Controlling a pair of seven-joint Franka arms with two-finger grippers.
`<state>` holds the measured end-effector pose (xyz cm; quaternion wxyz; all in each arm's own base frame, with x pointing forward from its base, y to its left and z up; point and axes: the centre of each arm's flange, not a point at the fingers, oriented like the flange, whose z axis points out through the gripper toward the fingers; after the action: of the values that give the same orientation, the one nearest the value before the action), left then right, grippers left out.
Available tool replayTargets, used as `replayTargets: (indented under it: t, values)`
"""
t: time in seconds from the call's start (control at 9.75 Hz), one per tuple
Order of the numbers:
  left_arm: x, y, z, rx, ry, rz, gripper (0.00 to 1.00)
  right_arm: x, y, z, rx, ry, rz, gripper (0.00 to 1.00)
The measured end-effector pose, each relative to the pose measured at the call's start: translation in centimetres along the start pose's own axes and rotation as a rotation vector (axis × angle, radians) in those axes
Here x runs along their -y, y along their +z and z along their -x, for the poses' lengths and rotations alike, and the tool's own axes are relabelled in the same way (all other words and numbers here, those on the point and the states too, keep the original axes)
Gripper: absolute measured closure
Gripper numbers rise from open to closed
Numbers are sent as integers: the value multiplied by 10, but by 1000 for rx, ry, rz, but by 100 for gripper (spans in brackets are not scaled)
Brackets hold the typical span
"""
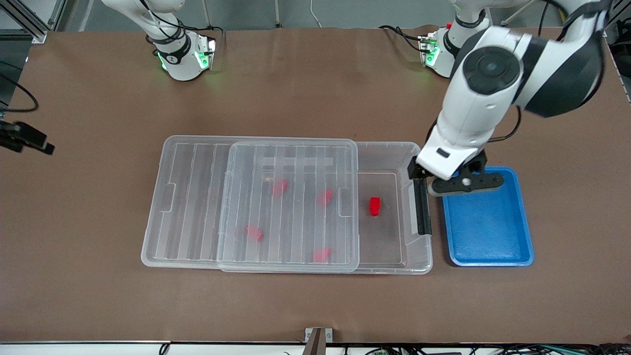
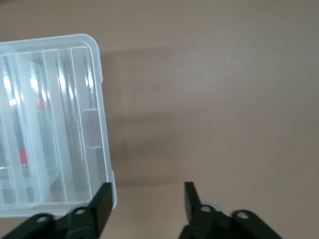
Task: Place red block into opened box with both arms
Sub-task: 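Open the left gripper to release the block and raise it away, then slide the lid back over the box with the right gripper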
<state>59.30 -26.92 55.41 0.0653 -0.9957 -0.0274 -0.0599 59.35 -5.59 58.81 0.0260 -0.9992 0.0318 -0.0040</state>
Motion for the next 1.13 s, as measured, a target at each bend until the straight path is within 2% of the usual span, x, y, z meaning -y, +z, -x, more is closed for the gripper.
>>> replayTargets:
  t: [0.21, 0.31, 0.41, 0.62, 0.82, 1.03, 1.13]
  values:
    - [32, -35, -4, -16, -12, 50, 0, 2, 102, -16, 17, -155, 1, 74]
    - [57, -50, -7, -13, -23, 94, 0, -7, 149, -18, 55, -217, -5, 89]
    - [91, -63, -8, -4, -24, 121, 0, -13, 191, -20, 99, -230, -49, 99]
    - [157, -84, 11, 49, 8, 127, 0, -9, 239, -26, 142, -227, -130, 99]
    - [206, -97, 39, 97, 46, 115, 0, 13, 240, -27, 144, -254, -145, 99]
    - [210, -96, 55, 112, 93, 106, 0, 40, 243, -25, 163, -295, -153, 99]
    - [208, -94, 60, 118, 105, 103, 0, 54, 248, -23, 172, -301, -178, 99]
